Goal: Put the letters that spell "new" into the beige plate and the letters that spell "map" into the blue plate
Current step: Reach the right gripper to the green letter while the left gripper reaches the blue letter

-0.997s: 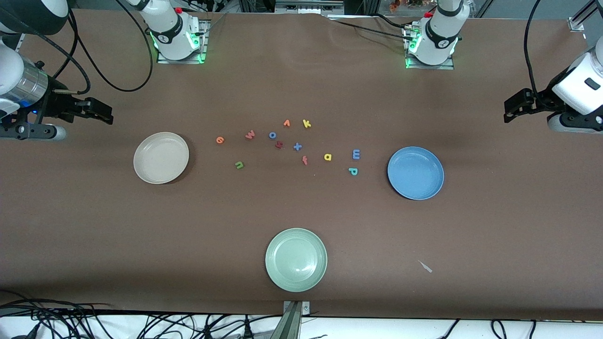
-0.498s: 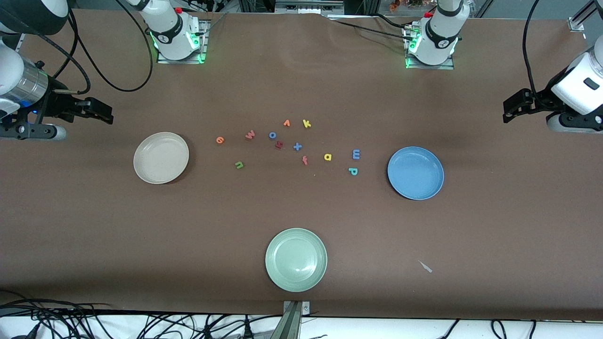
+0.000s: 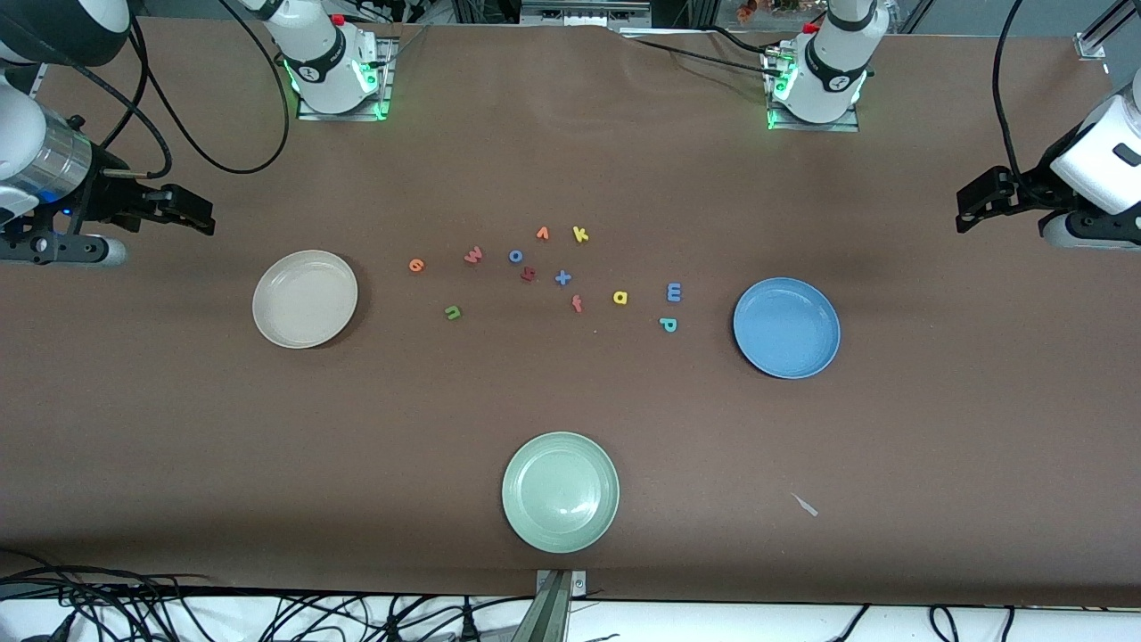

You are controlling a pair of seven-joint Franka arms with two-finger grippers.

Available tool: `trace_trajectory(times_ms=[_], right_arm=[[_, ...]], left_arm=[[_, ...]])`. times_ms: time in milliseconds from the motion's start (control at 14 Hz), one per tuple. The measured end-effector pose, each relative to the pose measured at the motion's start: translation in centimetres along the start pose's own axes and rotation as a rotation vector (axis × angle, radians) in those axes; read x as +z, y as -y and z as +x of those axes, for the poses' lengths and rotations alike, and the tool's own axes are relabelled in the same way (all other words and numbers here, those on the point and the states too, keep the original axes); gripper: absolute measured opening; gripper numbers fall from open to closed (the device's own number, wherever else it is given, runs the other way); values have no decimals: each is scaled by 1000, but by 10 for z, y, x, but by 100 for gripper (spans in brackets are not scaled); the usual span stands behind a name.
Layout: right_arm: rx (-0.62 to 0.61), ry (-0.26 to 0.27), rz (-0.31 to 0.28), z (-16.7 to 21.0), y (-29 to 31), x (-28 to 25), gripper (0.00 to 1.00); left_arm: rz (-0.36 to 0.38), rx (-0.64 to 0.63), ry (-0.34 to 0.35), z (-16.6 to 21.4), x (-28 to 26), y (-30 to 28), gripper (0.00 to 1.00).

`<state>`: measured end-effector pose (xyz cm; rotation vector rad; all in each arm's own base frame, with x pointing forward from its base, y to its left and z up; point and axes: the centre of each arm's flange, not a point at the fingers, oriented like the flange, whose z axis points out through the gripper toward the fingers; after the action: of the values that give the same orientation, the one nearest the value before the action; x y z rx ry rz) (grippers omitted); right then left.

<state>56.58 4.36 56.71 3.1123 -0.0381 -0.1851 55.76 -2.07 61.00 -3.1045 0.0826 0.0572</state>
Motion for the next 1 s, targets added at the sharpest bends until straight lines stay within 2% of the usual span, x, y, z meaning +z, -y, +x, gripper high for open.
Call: trace_trajectory(times_ms=[214,427,641,854,997], right_arm=[[-45,16,-5,1,24,8,100],[-127,87,-19,12,74,49,100],[-154,131,-10,20,115,85,100],[-105,104,12,26,142,116,100],[-97,66,26,20,166,144,100]], left_arm=[[0,1,1,0,0,-1,100],[0,17,9,0,1,-10,100],[1,29,65,-5,7,-16,100],[1,34,130,-9,16,-18,100],[-5,46,159,-6,26,-25,100]])
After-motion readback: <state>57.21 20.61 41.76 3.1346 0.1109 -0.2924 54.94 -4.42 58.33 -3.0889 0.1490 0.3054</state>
